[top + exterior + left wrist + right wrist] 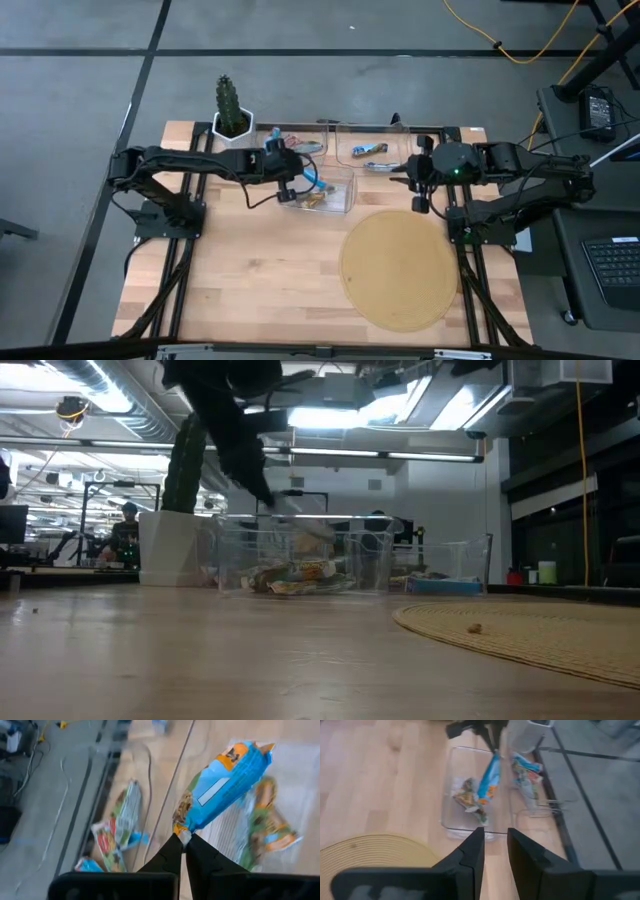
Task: Pick and place Granola Bars by type
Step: Put the yellow granola bar into the bottom transparent bin, then return to Home Position
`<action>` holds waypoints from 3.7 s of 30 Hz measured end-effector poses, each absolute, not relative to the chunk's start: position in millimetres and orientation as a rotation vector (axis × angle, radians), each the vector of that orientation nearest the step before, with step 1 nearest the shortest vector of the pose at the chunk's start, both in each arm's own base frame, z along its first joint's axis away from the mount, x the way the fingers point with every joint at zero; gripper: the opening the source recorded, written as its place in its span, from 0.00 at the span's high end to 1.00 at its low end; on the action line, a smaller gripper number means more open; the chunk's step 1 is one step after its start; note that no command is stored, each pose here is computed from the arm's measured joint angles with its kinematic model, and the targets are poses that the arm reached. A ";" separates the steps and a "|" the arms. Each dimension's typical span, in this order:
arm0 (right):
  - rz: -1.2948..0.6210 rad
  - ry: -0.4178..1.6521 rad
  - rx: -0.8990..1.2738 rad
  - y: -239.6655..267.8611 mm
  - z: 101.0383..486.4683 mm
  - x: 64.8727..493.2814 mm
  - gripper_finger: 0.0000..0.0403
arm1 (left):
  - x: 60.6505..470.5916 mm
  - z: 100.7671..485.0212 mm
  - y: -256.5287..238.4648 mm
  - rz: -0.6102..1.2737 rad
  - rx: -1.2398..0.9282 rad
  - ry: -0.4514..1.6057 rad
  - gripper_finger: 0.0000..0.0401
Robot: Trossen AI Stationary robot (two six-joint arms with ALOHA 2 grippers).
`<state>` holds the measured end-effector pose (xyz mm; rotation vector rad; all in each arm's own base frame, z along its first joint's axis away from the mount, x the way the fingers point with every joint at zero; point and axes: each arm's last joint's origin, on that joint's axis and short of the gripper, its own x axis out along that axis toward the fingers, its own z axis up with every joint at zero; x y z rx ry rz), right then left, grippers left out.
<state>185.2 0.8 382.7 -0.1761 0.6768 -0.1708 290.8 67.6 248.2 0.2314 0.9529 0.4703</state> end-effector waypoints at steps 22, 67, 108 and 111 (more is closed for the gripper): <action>-0.344 0.586 -0.165 -12.9 374.6 171.6 0.78 | 284.2 308.9 59.8 0.414 0.317 0.854 0.56; -0.279 -0.029 0.225 -9.1 180.9 91.7 0.99 | 96.2 167.5 16.7 0.194 -0.433 -0.061 0.99; 0.005 -0.016 0.019 -1.0 167.0 98.3 0.98 | 101.9 162.3 11.1 0.061 -0.385 0.043 0.98; 0.005 -0.016 0.017 -1.0 167.0 98.3 0.98 | 101.9 162.3 11.1 0.061 -0.385 0.043 0.98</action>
